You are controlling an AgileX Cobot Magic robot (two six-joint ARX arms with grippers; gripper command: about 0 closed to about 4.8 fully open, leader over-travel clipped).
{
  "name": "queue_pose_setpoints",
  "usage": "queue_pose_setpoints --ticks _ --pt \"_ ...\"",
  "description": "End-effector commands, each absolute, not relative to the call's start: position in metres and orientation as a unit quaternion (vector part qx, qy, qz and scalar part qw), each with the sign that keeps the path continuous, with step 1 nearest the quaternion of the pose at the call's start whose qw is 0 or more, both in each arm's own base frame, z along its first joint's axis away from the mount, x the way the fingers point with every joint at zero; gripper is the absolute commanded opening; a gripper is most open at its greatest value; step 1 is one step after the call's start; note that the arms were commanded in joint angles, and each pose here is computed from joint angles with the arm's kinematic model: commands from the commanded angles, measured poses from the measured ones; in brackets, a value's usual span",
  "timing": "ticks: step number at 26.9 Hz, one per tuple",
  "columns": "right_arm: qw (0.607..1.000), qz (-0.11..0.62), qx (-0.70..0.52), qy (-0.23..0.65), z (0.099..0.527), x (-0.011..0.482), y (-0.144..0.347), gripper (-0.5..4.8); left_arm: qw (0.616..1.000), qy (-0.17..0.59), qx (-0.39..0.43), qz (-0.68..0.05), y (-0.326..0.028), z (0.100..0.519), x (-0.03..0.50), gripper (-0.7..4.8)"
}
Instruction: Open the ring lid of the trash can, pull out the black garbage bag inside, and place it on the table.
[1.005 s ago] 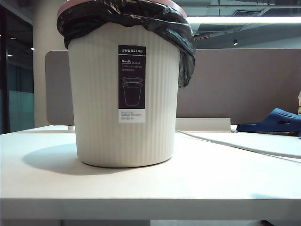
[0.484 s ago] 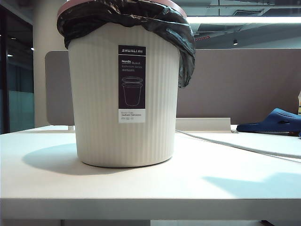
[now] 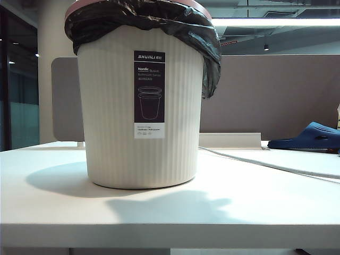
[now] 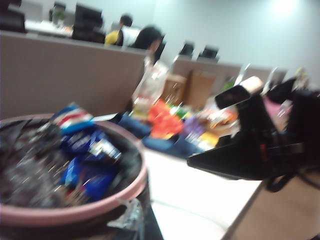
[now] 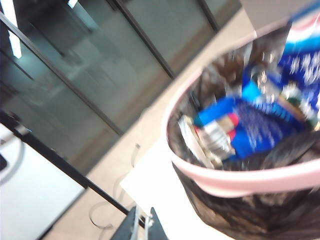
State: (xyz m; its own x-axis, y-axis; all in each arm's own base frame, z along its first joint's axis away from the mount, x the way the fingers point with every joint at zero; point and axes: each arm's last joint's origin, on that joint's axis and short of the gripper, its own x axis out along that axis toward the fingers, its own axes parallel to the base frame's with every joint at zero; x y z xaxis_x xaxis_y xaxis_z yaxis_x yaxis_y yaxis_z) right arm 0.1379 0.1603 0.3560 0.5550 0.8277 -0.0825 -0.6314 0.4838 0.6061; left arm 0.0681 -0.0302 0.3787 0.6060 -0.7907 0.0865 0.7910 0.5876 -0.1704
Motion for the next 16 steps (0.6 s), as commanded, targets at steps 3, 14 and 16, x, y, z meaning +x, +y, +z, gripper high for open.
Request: queue_pose_setpoints --ticks 3,14,16 --pt "0.831 0.409 0.319 0.202 0.350 0.147 0.181 1.00 0.916 0.027 -0.021 -0.400 -0.029 0.365 0.075 -0.05" --pt "0.787 0.388 0.413 0.245 0.343 0.157 0.193 2.13 0.901 0.051 0.028 -0.430 -0.036 0.350 0.079 -0.05" --pt "0.780 0.387 0.422 0.252 0.343 0.157 0.193 2.13 0.897 0.051 0.043 -0.436 -0.037 0.346 0.081 -0.05"
